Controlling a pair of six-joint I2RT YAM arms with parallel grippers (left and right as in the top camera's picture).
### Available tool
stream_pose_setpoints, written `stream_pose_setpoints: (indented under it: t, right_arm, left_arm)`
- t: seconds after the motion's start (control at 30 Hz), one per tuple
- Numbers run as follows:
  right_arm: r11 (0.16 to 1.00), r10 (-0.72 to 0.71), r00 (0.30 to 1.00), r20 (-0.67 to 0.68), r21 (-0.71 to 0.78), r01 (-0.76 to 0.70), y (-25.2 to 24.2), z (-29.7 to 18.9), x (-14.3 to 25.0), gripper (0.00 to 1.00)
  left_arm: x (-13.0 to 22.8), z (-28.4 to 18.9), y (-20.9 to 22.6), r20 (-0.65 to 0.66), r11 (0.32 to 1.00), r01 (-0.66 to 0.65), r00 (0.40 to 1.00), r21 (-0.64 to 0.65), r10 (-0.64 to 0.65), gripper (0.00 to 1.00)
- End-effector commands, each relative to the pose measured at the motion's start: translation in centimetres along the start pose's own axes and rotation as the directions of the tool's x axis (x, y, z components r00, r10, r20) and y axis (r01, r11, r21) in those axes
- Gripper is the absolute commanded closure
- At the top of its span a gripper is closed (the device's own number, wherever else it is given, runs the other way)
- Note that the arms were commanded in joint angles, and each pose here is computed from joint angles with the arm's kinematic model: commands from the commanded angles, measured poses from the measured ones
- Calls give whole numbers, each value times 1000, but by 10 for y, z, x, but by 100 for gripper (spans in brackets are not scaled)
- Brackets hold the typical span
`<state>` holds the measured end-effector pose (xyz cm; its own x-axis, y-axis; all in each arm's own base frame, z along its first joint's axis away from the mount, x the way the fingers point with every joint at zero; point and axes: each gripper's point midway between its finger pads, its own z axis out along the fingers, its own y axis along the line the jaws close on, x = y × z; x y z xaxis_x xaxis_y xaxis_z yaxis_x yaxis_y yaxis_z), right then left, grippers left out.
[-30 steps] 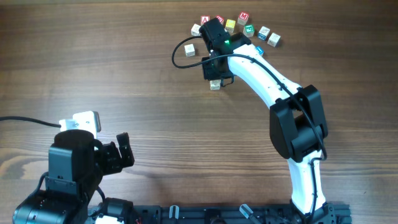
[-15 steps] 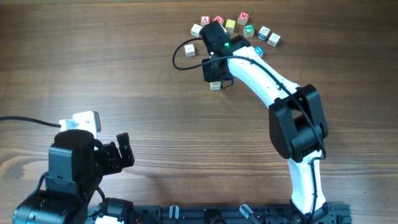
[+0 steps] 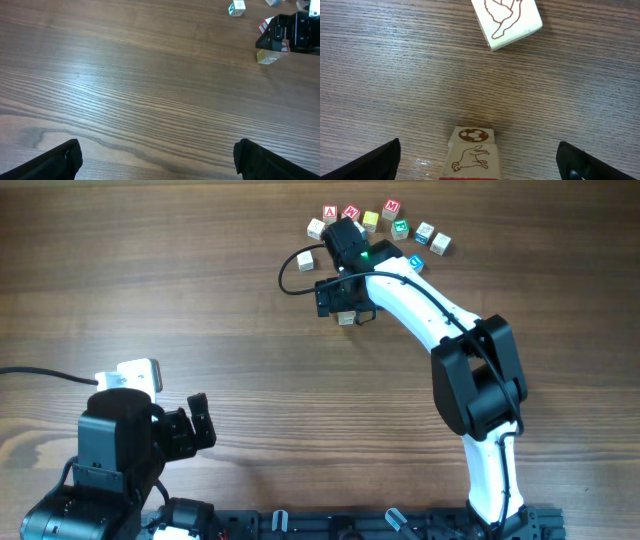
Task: Form a tower
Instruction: 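Lift the M block and carry it above the placed block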
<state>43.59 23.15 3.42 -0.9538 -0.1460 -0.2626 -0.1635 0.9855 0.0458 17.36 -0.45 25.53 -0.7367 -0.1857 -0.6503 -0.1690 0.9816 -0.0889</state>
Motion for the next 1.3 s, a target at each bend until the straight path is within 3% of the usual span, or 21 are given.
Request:
stream_pose_setpoints:
  t: [0.0,0.17,0.27,0.4,0.6,0.7,0.87,1.13,1.23,1.27]
  right_arm:
    - [999,-32,996,83,-9,33,3,-27,-29,0]
    - [993,-105,966,237,-29,115,1,-75,-81,0]
    - [995,-76,956,284,-36,90,-20,-71,-101,0]
    - [977,-53,953,300,-181,111,-24,-56,-115,0]
    - [995,57,931,360,-102,-21,-54,-28,-139,0]
    - [995,75,935,348,34,-92,-92,-21,-135,2]
    - [971,188,955,228,103,-216,-147,-5,-105,6]
    - [996,-34,997,70,80,28,-161,45,-74,12]
    - [992,-128,991,21,24,128,-152,63,-61,24]
    - [992,-128,991,32,26,127,-152,62,-64,36]
  left_arm:
    - [-1,-1,3,10,1000,12,1000,-12,-12,0]
    - [-1,-1,3,10,1000,12,1000,-12,-12,0]
    - [-1,-1,3,10,1000,12,1000,-12,-12,0]
    - [-1,-1,3,10,1000,12,1000,-12,-12,0]
    - [-1,-1,3,10,1000,12,1000,-12,-12,0]
    - [-1,-1,3,10,1000,12,1000,-12,-12,0]
    - [-1,-1,3,10,1000,12,1000,-12,-12,0]
    - [-1,-1,3,10,1000,12,1000,-12,-12,0]
    - [-1,-1,3,10,1000,12,1000,-11,-12,0]
    - [-1,-1,3,10,1000,12,1000,-11,-12,0]
